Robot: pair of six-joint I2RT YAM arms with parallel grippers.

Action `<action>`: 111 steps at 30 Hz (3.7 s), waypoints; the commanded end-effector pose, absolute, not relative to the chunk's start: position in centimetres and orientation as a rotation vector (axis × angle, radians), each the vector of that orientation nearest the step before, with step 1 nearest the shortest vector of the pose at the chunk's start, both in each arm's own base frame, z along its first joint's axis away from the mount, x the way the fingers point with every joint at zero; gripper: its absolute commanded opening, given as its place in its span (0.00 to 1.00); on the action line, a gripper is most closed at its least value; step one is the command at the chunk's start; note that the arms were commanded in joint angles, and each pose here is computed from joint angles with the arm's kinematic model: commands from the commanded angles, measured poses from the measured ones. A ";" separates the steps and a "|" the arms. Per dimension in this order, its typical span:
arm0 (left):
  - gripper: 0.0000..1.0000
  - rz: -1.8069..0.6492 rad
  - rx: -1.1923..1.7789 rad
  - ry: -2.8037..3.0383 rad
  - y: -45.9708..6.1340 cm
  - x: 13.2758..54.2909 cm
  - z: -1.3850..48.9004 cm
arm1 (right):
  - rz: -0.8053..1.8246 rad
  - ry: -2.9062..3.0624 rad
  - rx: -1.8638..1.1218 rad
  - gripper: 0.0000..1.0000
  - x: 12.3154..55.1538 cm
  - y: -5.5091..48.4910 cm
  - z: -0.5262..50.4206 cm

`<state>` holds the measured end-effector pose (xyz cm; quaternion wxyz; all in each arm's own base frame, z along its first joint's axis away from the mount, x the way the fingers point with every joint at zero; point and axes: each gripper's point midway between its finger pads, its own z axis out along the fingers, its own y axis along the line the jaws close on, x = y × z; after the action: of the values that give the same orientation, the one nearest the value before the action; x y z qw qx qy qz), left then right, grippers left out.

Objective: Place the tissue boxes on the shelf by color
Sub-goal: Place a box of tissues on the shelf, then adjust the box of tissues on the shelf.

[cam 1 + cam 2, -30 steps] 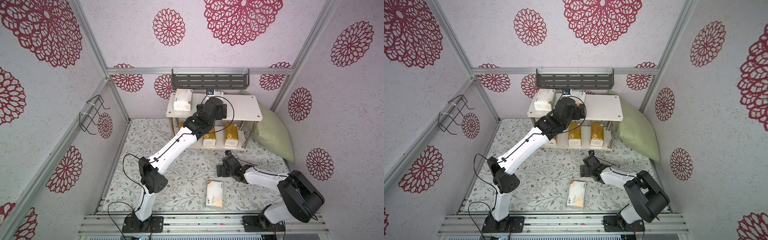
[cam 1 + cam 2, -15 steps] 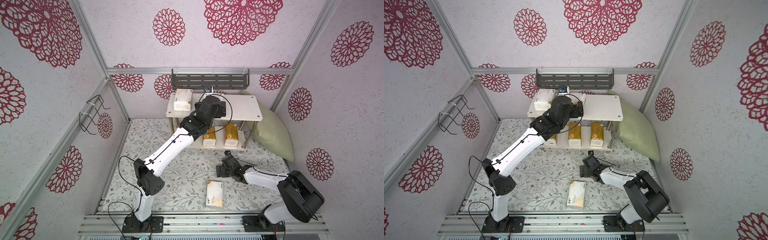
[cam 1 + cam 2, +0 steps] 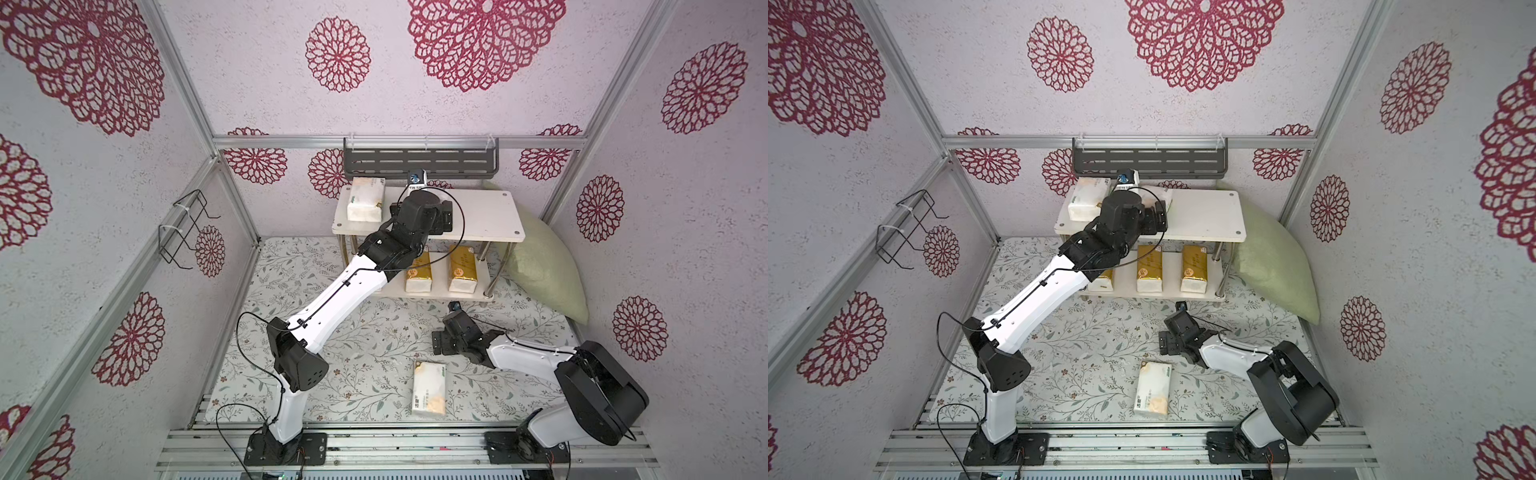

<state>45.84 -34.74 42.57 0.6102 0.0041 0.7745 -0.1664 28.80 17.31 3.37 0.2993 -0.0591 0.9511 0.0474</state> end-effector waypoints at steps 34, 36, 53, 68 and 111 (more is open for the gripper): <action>0.97 -0.470 0.055 1.583 -29.4 37.8 53.2 | 0.406 2.051 -0.383 0.92 27.4 21.9 28.3; 0.97 -0.447 0.069 1.607 -28.6 36.9 52.8 | 0.402 2.018 -0.372 0.91 27.3 21.4 30.0; 0.97 -0.299 0.056 2.083 -21.4 30.0 33.0 | 0.254 1.742 -0.427 0.59 28.9 19.9 42.0; 1.00 -0.411 0.087 2.393 -25.1 27.6 18.0 | 0.226 1.774 -0.491 0.55 36.3 19.8 41.7; 0.99 -0.428 0.101 2.525 -27.3 26.6 12.3 | 0.287 1.743 -0.449 0.57 41.2 20.0 41.0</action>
<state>26.40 -26.47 11.81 0.2807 0.0362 0.9473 -0.1498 41.16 19.69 38.66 0.5848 -0.2004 0.7792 0.1036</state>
